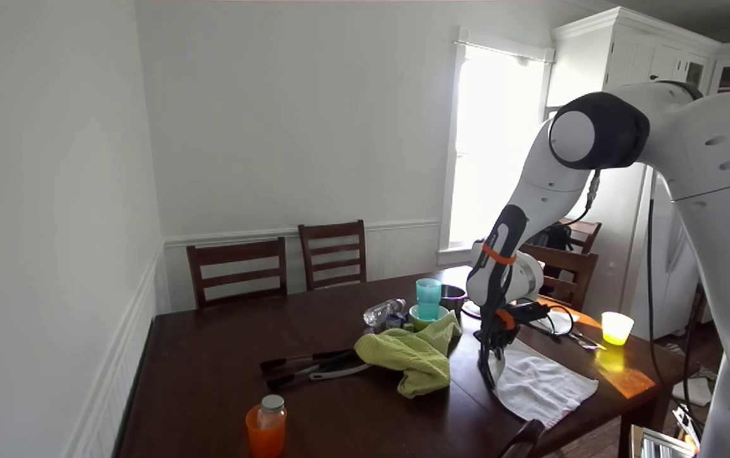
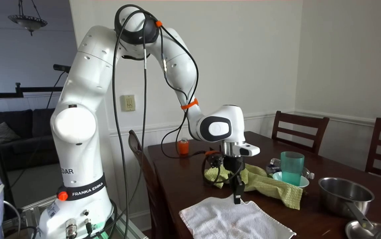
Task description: Fold the white towel once using the top left towel corner onto the bottom right towel corner
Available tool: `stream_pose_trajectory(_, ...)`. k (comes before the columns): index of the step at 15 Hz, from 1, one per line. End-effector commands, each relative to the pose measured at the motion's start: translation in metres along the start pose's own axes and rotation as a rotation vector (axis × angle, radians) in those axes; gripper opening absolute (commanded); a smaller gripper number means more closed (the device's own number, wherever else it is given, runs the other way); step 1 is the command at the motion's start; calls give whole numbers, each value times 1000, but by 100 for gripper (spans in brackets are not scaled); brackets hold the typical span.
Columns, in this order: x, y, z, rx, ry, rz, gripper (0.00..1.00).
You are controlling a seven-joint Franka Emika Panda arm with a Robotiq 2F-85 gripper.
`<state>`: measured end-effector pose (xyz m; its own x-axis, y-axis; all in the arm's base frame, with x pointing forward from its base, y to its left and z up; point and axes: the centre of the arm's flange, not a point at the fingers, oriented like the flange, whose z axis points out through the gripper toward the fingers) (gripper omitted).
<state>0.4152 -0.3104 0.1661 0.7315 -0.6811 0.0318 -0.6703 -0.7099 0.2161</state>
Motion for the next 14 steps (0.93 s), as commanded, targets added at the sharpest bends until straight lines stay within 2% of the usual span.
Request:
stream_pose_trajectory(1,-18,31,0,-18,20,0,1)
stream_pose_trajectory(7,-32,65,22,-39,-24,22,1)
stream_pose_trajectory(14,-43,96,38,-35,43,-4,1)
